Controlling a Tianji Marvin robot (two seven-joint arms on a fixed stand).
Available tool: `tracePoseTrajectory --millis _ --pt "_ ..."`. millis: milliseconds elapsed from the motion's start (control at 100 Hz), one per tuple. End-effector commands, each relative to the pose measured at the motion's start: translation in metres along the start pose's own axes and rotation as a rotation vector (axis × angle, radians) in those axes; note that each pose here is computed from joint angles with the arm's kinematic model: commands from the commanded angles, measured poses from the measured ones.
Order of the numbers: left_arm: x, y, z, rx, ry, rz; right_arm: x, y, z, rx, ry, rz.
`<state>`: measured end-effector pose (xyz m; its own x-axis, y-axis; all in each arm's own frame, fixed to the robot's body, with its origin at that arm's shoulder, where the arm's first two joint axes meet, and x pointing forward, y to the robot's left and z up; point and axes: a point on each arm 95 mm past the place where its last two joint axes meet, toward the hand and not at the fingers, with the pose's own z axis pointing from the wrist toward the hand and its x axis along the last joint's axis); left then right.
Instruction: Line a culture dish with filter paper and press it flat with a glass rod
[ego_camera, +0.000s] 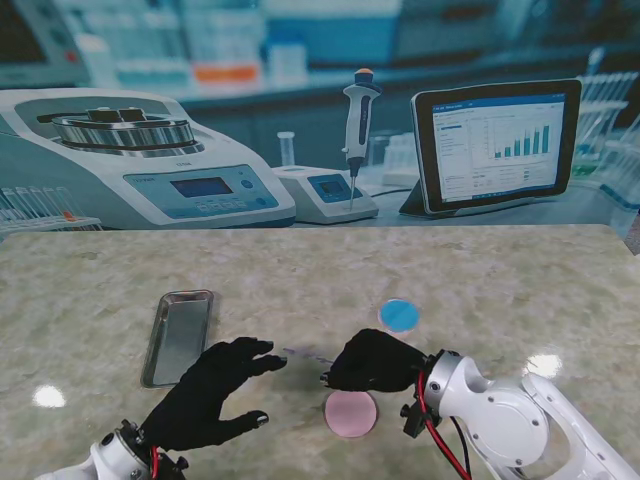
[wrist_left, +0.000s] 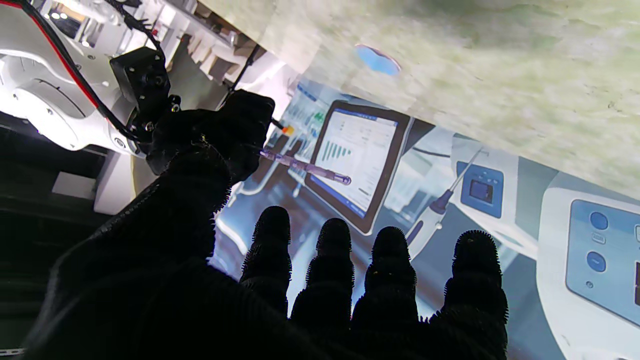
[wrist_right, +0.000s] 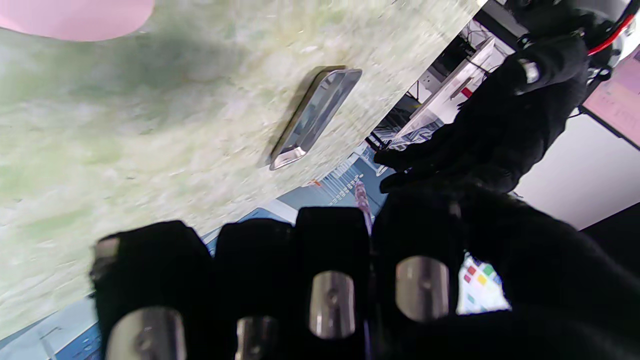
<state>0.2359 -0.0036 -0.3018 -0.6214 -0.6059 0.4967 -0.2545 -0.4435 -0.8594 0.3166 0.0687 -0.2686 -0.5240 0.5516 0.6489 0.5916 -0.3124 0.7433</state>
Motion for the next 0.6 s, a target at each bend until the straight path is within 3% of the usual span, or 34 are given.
tracePoseTrajectory --millis 0,590 --pt "0.002 0.000 0.001 -0.003 0.005 0.001 0.010 -0.001 0.002 0.015 0.032 -0.001" --pt "0.000 0.000 0.014 0.018 -0.002 0.037 0.036 -0.006 0.020 0.088 0.129 0.012"
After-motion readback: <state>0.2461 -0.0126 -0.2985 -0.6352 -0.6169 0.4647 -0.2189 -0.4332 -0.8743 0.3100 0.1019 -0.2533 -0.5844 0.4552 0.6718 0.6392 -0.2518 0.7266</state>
